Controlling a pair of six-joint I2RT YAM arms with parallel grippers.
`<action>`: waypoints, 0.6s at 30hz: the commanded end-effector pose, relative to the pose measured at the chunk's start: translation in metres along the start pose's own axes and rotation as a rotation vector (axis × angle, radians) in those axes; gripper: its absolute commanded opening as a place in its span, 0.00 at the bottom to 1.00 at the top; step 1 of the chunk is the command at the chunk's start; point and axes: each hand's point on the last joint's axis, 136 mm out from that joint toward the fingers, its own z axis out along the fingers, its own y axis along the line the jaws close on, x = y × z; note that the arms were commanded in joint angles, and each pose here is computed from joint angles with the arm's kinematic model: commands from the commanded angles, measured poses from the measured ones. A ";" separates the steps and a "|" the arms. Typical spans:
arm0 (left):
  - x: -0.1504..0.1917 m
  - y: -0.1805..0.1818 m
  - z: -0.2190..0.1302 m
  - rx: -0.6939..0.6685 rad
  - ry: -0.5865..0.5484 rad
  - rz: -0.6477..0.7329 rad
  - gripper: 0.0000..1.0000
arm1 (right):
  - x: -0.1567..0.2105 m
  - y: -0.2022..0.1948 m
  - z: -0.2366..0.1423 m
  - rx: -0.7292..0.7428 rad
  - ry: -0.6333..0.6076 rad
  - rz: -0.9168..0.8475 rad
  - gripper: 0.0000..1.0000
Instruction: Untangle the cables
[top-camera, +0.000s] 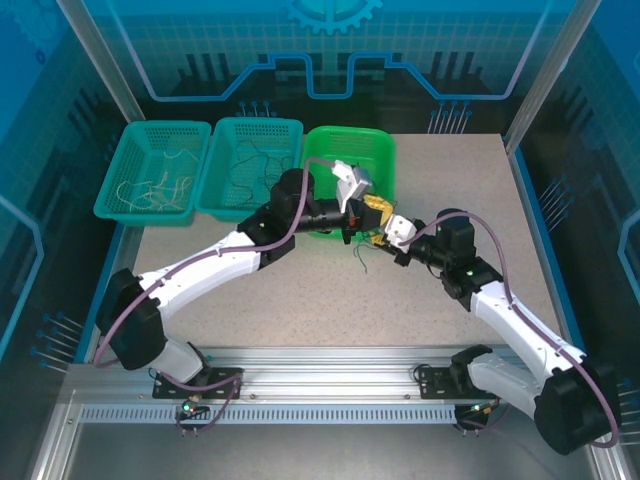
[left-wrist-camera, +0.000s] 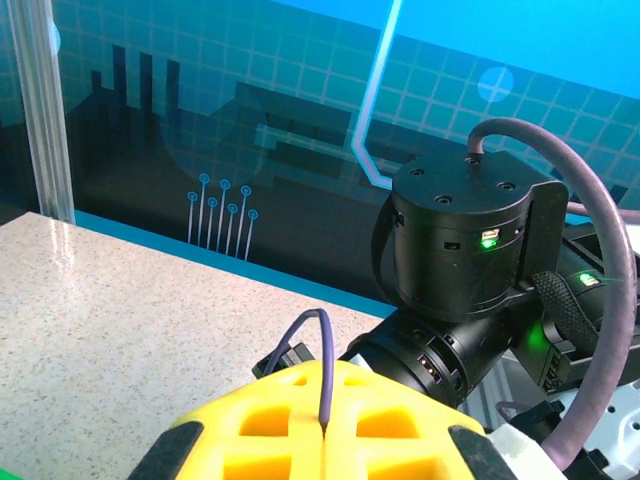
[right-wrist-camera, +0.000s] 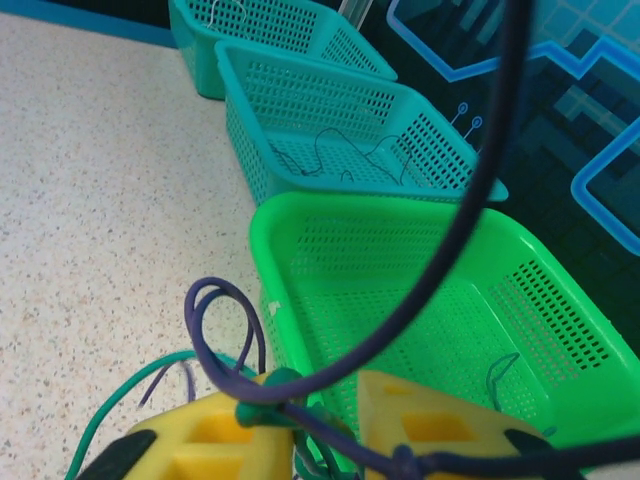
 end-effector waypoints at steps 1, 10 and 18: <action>-0.020 0.000 -0.015 -0.049 -0.056 0.065 0.00 | 0.006 -0.006 0.002 0.035 0.021 0.029 0.17; -0.050 0.048 -0.094 -0.382 -0.115 0.121 0.00 | 0.058 -0.045 -0.006 0.257 0.197 0.293 0.07; -0.073 0.084 -0.176 -0.696 -0.176 0.127 0.00 | 0.119 -0.092 -0.030 0.478 0.349 0.736 0.09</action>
